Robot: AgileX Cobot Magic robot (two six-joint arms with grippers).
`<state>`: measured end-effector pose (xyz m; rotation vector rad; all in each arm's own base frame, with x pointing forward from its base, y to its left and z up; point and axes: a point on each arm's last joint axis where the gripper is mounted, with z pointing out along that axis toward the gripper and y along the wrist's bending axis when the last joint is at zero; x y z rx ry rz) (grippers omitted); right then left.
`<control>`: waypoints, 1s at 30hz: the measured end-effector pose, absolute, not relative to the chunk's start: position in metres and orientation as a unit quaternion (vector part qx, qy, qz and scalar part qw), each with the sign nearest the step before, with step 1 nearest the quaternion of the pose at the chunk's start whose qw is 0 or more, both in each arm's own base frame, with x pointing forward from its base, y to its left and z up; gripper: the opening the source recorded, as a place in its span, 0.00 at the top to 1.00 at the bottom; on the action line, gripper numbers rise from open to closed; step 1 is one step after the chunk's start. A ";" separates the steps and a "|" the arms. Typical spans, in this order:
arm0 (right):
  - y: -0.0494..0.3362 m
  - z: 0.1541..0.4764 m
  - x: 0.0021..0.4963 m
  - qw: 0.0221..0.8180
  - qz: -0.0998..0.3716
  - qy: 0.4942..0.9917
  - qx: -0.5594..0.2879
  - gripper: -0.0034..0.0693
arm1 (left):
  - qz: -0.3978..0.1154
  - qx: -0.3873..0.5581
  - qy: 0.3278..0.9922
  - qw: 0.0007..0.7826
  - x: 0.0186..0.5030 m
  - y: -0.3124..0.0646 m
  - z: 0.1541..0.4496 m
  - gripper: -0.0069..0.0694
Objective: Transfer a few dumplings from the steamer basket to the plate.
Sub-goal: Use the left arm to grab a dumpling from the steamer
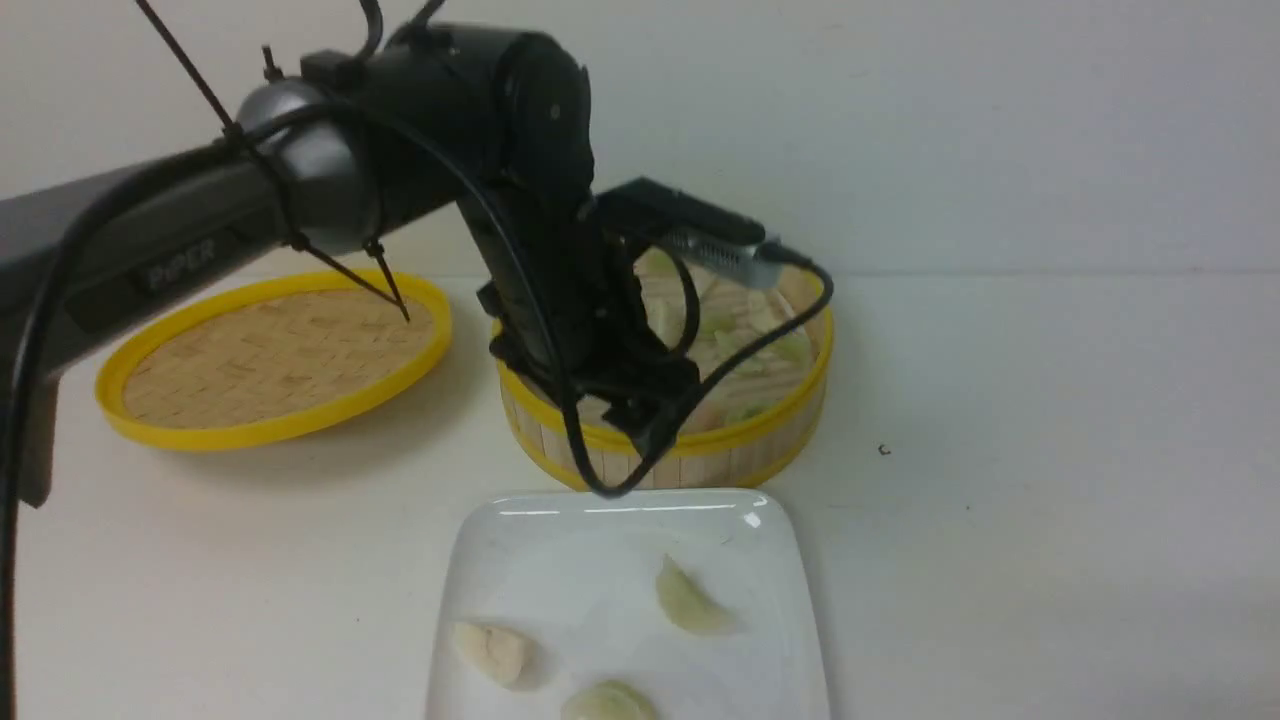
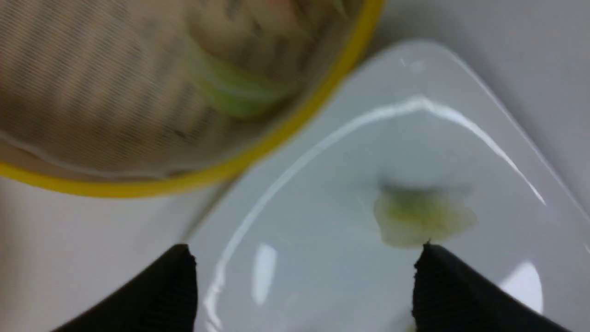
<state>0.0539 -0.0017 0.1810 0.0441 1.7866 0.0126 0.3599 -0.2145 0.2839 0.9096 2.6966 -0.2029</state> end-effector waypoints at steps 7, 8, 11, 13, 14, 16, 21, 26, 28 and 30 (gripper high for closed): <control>-0.002 0.181 0.054 0.627 0.005 0.779 0.019 0.97 | -0.047 0.258 0.938 0.227 0.394 -0.221 0.307 0.32; -0.002 0.181 0.054 0.627 0.005 0.779 0.019 0.97 | -0.047 0.258 0.939 0.225 0.397 -0.222 0.303 0.32; -0.002 0.181 0.054 0.627 0.005 0.779 0.019 0.97 | -0.042 0.253 0.945 0.203 0.413 -0.229 0.273 0.33; -0.002 0.181 0.054 0.627 0.005 0.779 0.019 0.97 | -0.033 0.251 0.954 0.162 0.423 -0.235 0.231 0.32; -0.002 0.181 0.054 0.627 0.005 0.779 0.019 0.97 | -0.033 0.251 0.954 0.160 0.423 -0.235 0.229 0.32; -0.002 0.181 0.054 0.627 0.005 0.779 0.019 0.97 | -0.036 0.247 0.959 0.136 0.427 -0.239 0.206 0.32; -0.002 0.181 0.054 0.627 0.005 0.779 0.019 0.97 | -0.037 0.245 0.962 0.115 0.430 -0.242 0.183 0.33; -0.002 0.181 0.054 0.627 0.005 0.779 0.019 0.97 | -0.046 0.240 0.964 0.102 0.430 -0.244 0.173 0.57; -0.002 0.181 0.054 0.627 0.005 0.779 0.019 0.97 | -0.049 0.238 0.964 0.105 0.431 -0.245 0.174 0.68; -0.002 0.181 0.054 0.627 0.005 0.779 0.019 0.97 | -0.049 0.237 0.965 0.101 0.431 -0.244 0.174 0.67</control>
